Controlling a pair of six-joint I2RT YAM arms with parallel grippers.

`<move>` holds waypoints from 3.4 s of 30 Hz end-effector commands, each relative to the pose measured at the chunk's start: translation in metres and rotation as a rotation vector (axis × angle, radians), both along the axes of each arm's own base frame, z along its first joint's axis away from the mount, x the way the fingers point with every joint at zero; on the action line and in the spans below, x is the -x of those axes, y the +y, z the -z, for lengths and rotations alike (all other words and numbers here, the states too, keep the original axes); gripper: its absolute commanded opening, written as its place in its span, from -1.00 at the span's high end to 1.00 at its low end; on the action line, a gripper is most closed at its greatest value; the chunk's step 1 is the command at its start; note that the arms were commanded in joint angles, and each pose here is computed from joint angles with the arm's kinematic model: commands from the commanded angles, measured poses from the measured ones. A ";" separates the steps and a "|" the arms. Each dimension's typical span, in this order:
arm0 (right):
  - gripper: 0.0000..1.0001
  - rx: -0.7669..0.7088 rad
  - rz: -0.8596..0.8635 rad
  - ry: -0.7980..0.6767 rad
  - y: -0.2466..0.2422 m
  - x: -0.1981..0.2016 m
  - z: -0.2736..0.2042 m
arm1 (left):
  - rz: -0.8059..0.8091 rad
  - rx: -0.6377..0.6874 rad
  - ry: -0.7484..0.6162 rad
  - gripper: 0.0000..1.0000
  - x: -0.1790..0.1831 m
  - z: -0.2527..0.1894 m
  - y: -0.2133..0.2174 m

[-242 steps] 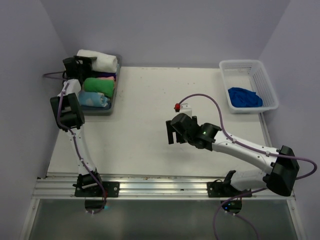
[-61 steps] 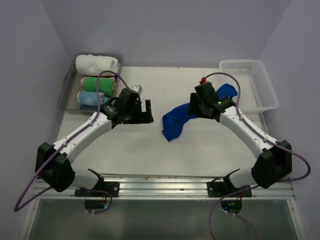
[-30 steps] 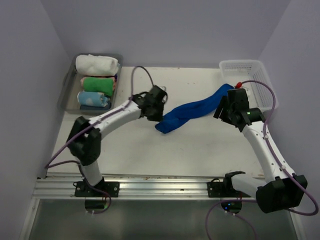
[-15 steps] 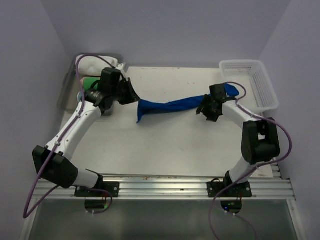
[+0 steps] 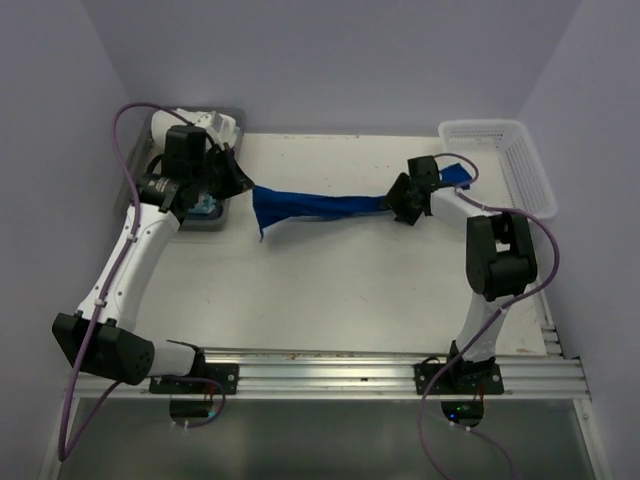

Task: Roll the towels
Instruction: Flatten the towel

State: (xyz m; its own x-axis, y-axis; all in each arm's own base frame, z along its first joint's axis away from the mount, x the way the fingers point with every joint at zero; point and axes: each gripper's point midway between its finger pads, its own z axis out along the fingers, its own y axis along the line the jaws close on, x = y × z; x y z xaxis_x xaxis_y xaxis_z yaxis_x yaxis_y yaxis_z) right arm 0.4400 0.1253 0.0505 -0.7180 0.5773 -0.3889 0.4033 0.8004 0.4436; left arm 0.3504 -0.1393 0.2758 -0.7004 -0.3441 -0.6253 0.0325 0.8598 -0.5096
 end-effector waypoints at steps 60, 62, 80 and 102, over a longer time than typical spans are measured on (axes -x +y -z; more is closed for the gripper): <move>1.00 0.316 0.079 -0.637 -0.084 0.093 -0.357 | -0.228 -0.071 -0.281 1.00 0.020 -0.113 0.108; 1.00 0.314 0.065 -0.617 -0.084 0.103 -0.353 | -0.218 -0.063 -0.306 1.00 0.021 -0.121 0.106; -0.04 0.304 -0.039 -0.153 -0.056 0.049 -0.133 | -0.132 0.030 -0.085 1.00 -0.009 -0.001 0.087; -0.05 0.079 0.097 0.070 -0.036 0.100 0.028 | -0.172 -0.008 -0.057 1.00 -0.003 0.009 0.096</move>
State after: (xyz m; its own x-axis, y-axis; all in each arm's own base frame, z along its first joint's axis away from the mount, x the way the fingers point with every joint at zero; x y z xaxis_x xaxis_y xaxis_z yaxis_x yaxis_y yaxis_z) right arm 0.3211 0.0836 0.0234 -0.7382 0.5623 -0.3727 0.4907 0.8267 0.2753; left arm 0.3517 -0.0477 0.2537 -0.6376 -0.4499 -0.6253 -0.1070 0.8556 -0.5065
